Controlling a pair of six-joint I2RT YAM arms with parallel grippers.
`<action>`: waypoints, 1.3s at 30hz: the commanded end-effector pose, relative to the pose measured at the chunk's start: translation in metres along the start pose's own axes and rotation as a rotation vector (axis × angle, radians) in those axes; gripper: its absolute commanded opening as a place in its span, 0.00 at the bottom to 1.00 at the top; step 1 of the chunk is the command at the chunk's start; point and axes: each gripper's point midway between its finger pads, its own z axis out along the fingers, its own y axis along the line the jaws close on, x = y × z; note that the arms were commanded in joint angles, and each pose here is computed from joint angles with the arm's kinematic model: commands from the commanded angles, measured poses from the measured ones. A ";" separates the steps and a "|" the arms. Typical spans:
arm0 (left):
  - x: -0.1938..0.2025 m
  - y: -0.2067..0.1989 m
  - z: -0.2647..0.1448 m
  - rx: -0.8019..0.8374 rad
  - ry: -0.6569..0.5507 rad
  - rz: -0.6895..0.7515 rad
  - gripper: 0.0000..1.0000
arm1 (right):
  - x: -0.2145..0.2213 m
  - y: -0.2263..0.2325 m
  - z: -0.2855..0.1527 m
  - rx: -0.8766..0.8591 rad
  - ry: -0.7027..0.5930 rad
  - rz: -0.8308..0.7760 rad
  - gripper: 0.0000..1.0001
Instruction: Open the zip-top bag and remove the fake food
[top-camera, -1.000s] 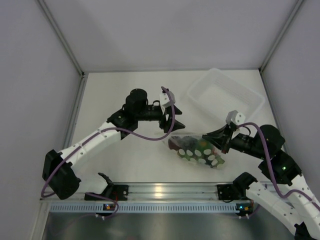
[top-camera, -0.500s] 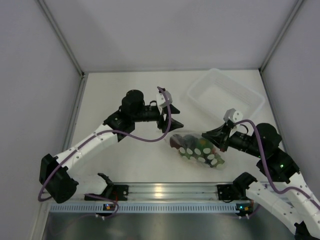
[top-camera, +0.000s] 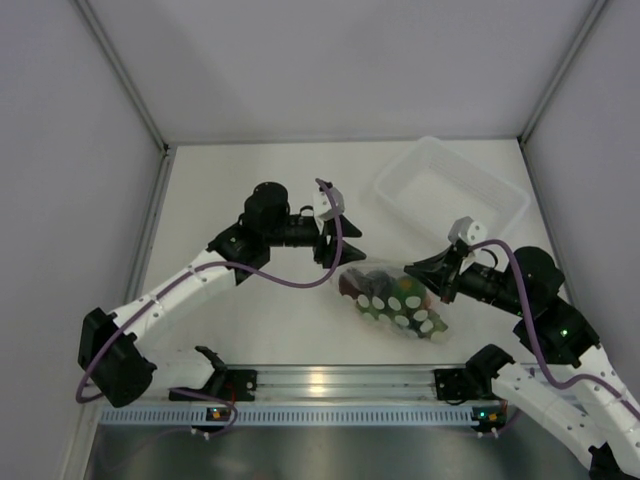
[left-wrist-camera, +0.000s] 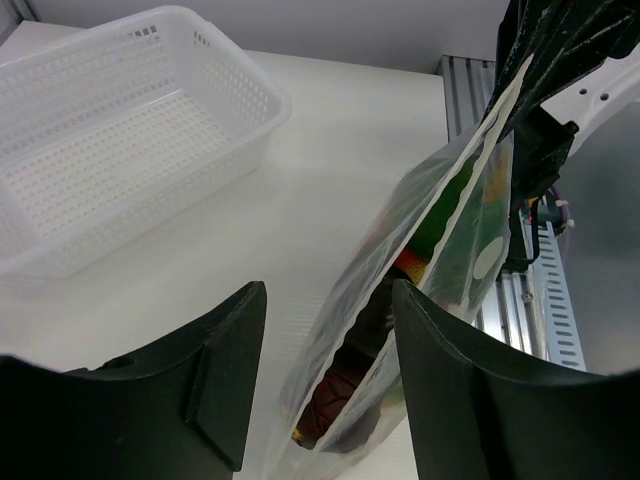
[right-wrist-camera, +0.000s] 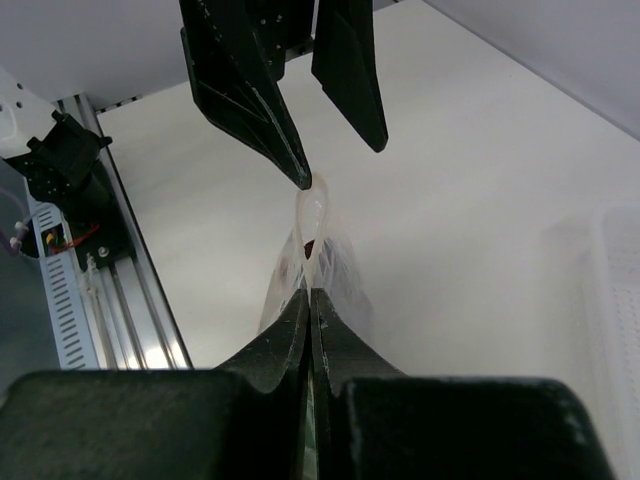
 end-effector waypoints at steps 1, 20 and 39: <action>-0.004 -0.002 0.004 0.042 -0.031 0.045 0.58 | -0.040 0.006 -0.003 -0.024 -0.145 -0.068 0.00; 0.023 -0.017 0.013 0.185 0.014 -0.018 0.55 | -0.040 0.003 0.001 -0.013 -0.156 -0.062 0.00; -0.014 0.095 -0.044 -0.675 -0.018 -0.210 0.00 | -0.039 -0.055 0.038 0.245 -0.143 0.165 0.05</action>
